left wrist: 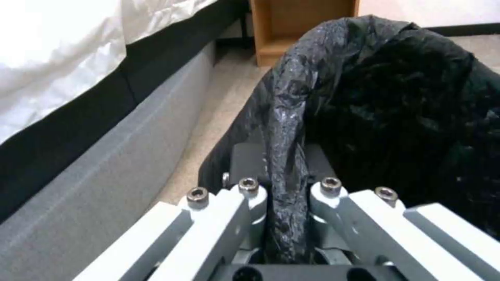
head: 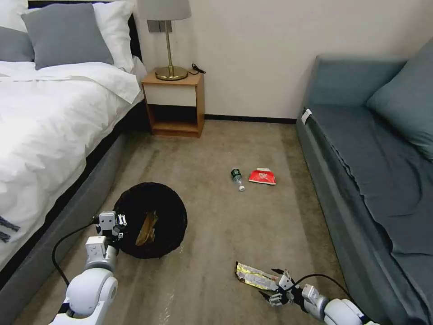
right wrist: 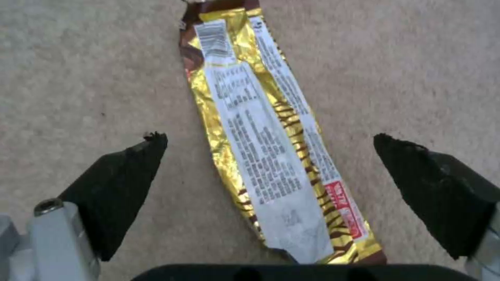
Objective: Pick up the trash bin, then pick up the garbage on the floor and place it into the trash bin.
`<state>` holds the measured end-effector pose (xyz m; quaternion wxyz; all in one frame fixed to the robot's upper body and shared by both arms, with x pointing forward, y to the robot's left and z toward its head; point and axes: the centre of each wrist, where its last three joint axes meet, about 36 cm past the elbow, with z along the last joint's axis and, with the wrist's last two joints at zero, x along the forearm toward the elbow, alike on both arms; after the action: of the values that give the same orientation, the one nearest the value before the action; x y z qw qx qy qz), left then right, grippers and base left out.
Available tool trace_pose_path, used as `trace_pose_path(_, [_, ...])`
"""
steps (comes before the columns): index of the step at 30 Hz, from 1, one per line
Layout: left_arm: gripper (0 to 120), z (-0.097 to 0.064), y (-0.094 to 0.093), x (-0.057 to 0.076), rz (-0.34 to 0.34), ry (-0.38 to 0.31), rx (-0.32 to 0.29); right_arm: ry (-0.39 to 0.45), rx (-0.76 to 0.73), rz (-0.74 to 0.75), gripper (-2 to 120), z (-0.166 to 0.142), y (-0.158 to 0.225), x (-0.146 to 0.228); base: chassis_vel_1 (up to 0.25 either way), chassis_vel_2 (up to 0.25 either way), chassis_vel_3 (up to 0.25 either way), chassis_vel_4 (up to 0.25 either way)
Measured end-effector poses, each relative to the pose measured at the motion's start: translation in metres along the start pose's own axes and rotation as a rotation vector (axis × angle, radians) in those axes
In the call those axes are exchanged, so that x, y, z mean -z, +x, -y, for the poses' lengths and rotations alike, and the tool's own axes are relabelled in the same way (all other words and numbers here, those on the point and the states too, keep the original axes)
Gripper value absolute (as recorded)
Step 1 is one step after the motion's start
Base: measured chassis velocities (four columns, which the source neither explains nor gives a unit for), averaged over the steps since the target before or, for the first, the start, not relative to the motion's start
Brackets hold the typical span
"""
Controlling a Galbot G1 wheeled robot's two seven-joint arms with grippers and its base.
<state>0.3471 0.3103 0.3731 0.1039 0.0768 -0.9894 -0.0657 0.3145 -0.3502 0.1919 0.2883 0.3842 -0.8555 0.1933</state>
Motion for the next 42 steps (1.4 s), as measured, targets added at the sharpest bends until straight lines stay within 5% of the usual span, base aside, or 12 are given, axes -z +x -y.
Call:
trace_pose_path(32, [4, 0.002, 0.0, -0.008, -0.012, 0.002, -0.009, -0.043, 0.052, -0.065, 99, 0.022, -0.008, -0.029, 0.0, 0.0, 0.0, 0.0])
trace_pose_path(42, [4, 0.0, 0.0, -0.009, -0.012, 0.002, -0.008, -0.032, 0.064, -0.052, 67, 0.031, -0.013, -0.021, 0.0, 0.0, 0.0, 0.0])
